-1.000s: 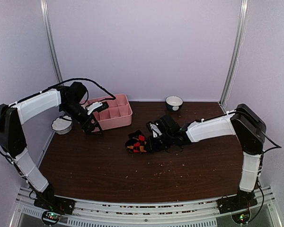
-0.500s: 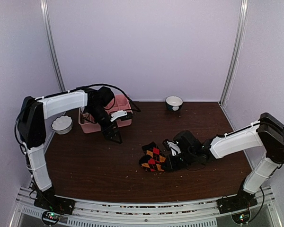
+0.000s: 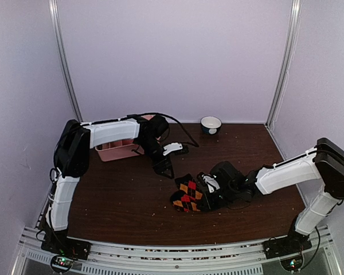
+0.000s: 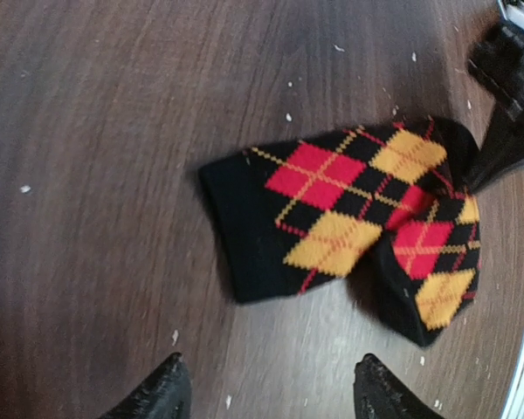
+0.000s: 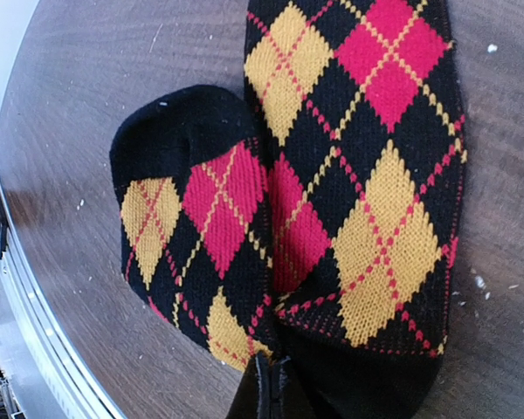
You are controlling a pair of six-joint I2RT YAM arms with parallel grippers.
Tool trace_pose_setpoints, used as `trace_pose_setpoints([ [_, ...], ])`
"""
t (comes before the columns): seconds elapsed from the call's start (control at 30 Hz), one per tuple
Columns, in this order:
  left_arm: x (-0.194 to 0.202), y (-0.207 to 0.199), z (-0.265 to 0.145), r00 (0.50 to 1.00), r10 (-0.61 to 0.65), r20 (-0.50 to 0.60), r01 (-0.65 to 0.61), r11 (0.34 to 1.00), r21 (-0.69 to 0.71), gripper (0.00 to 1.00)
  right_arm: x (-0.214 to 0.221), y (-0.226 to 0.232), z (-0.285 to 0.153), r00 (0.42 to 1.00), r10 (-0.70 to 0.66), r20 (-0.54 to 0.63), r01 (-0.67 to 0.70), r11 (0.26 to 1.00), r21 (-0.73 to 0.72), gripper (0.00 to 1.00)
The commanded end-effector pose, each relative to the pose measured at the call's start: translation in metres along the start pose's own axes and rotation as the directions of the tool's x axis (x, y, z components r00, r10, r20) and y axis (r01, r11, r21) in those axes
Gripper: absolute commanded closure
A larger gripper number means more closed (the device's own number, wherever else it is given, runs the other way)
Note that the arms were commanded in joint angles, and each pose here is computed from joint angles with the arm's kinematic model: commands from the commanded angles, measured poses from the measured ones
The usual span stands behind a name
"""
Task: Roll the socks
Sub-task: Move the sock to the center of the board, then pick up the sock from the center of the board.
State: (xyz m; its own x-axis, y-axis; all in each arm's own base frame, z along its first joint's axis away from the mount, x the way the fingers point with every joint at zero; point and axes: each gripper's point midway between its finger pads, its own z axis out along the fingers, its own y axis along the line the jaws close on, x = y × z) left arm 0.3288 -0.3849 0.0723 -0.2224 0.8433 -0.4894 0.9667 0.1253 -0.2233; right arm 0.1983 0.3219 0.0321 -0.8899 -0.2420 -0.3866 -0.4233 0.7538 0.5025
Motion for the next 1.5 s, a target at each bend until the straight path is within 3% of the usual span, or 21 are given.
trace_pose_setpoints([
  [0.0, -0.025, 0.004, 0.017, 0.997, -0.023, 0.068, 0.021, 0.999, 0.024, 0.38, 0.001, 0.005, 0.006, 1.0, -0.015, 0.014, 0.015, 1.0, -0.014, 1.0],
  [0.2, -0.034, 0.001, 0.028, 0.99, -0.105, 0.089, 0.098, 0.992, 0.085, 0.46, -0.006, 0.013, 0.014, 0.999, -0.022, 0.03, 0.023, 0.999, -0.035, 1.0],
  [0.4, -0.015, 0.005, 0.048, 0.988, -0.152, 0.006, 0.152, 0.988, 0.043, 0.63, -0.016, 0.02, 0.014, 0.997, -0.036, 0.062, 0.039, 0.998, -0.055, 1.0],
  [0.83, -0.007, 0.017, 0.069, 0.982, -0.184, -0.045, 0.183, 0.983, -0.021, 0.63, -0.019, 0.036, 0.018, 0.996, -0.041, 0.073, 0.049, 0.991, -0.122, 1.0],
  [1.07, 0.0, 0.026, 0.076, 0.979, -0.191, -0.07, 0.187, 0.981, -0.051, 0.79, -0.014, 0.039, 0.021, 0.997, -0.041, 0.065, 0.05, 0.989, -0.138, 1.0],
  [1.2, 0.004, 0.027, 0.08, 0.976, -0.198, -0.086, 0.194, 0.98, -0.052, 1.0, -0.015, 0.04, 0.019, 0.996, -0.037, 0.076, 0.048, 0.988, -0.144, 1.0],
  [1.27, 0.004, 0.026, 0.08, 0.975, -0.201, -0.09, 0.197, 0.979, -0.049, 1.0, -0.015, 0.04, 0.017, 0.996, -0.036, 0.084, 0.048, 0.988, -0.148, 1.0],
  [1.4, -0.008, 0.021, 0.065, 0.979, -0.193, -0.071, 0.191, 0.981, -0.033, 1.0, -0.024, 0.039, 0.006, 0.992, -0.01, 0.124, 0.03, 0.986, -0.165, 0.85],
  [1.47, -0.021, 0.018, 0.048, 0.984, -0.176, -0.034, 0.175, 0.984, -0.032, 1.0, -0.033, 0.039, -0.004, 0.987, 0.017, 0.157, 0.014, 0.981, -0.193, 0.7],
])
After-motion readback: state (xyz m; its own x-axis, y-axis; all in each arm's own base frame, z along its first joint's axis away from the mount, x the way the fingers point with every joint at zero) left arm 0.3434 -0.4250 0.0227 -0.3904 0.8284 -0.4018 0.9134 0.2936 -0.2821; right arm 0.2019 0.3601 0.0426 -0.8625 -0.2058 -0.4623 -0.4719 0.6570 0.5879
